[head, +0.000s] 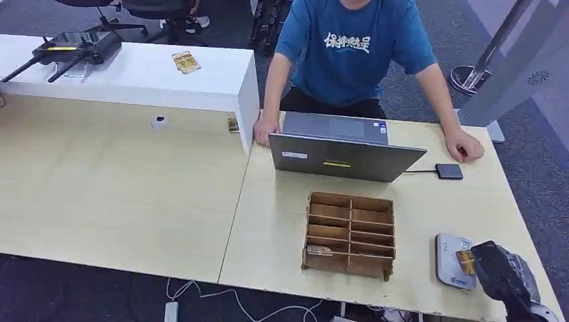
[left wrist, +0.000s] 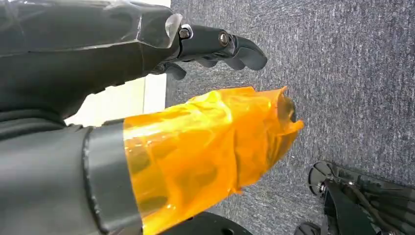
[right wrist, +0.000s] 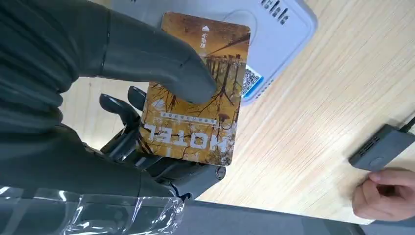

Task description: Pass the card to the sensor for recognition and then transmit it.

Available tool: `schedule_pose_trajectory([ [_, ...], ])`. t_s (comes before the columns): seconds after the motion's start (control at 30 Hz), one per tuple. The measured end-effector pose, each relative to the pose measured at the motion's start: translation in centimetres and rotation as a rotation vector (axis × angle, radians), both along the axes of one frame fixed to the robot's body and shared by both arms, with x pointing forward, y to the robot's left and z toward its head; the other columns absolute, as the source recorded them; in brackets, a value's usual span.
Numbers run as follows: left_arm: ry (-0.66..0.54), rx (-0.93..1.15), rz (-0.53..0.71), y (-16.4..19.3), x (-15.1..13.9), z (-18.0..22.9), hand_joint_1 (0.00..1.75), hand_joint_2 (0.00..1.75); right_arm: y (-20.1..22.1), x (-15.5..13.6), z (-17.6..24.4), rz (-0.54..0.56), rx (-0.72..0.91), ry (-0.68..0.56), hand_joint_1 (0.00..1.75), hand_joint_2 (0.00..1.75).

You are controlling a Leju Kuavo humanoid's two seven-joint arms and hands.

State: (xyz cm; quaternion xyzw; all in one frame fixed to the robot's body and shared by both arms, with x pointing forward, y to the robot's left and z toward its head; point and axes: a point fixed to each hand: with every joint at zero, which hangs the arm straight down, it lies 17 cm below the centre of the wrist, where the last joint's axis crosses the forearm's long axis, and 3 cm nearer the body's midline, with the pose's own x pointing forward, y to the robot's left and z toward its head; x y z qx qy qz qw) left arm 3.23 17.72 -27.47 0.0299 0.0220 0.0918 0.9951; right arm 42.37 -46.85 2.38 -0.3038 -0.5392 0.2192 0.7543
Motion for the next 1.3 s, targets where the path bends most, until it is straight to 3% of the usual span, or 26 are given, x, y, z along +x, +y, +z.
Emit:
schedule_pose_trajectory([
  [1.3,0.009,0.001,-0.014,0.1,-0.2,0.0,0.00,0.00,1.7,0.2,-1.5,0.019,0.000,0.058,1.75,1.75],
])
